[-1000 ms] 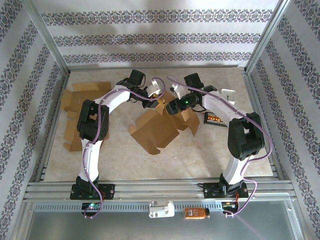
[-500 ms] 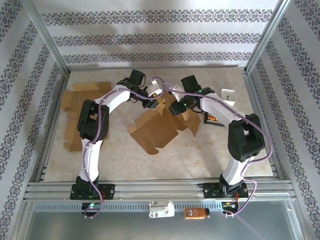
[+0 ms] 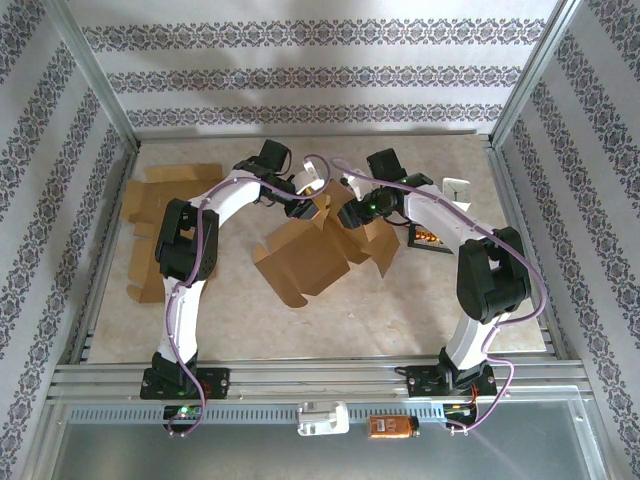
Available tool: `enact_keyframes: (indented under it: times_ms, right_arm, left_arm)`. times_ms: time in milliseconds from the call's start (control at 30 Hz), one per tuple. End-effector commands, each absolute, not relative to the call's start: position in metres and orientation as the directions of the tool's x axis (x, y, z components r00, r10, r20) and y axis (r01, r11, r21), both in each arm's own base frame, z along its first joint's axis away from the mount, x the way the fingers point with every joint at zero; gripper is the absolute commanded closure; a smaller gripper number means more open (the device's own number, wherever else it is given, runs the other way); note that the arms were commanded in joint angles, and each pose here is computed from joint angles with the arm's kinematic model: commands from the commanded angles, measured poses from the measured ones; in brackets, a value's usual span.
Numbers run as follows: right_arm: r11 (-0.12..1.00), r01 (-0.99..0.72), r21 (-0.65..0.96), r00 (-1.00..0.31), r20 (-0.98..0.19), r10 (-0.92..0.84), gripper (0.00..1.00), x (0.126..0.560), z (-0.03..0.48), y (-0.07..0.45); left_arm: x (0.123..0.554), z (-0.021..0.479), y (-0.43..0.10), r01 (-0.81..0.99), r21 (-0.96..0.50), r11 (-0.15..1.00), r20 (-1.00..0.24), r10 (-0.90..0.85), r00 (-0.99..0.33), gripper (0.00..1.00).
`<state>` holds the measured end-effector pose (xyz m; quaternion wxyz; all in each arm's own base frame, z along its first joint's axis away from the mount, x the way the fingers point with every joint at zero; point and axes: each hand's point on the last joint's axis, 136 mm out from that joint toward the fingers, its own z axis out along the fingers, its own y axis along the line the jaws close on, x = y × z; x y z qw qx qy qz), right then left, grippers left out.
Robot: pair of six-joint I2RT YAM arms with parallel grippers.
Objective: Fold the paper box
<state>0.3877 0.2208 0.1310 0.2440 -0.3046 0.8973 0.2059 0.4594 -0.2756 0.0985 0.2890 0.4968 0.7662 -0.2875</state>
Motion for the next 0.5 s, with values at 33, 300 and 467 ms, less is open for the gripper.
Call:
enact_keyframes:
  times_ms: [33,300,467]
  right_arm:
    - [0.650,-0.697,0.302,-0.663,-0.617,-0.425,0.54,0.380,0.151,0.247]
    - [0.624,-0.703,0.342,-0.666,-0.624,-0.408,0.54,0.376,0.155,0.256]
    - [0.625,-0.684,0.376,-0.687,-0.618,-0.381,0.53,0.378,0.156,0.260]
  left_arm:
    - [0.459,0.096,-0.295,0.931,-0.170,0.324,-0.747,0.574,-0.336,0.60]
    - [0.468,0.092,-0.301,0.890,-0.219,0.400,-0.729,0.540,-0.421,0.68]
    - [0.478,0.093,-0.302,0.847,-0.229,0.480,-0.737,0.483,-0.473,0.75]
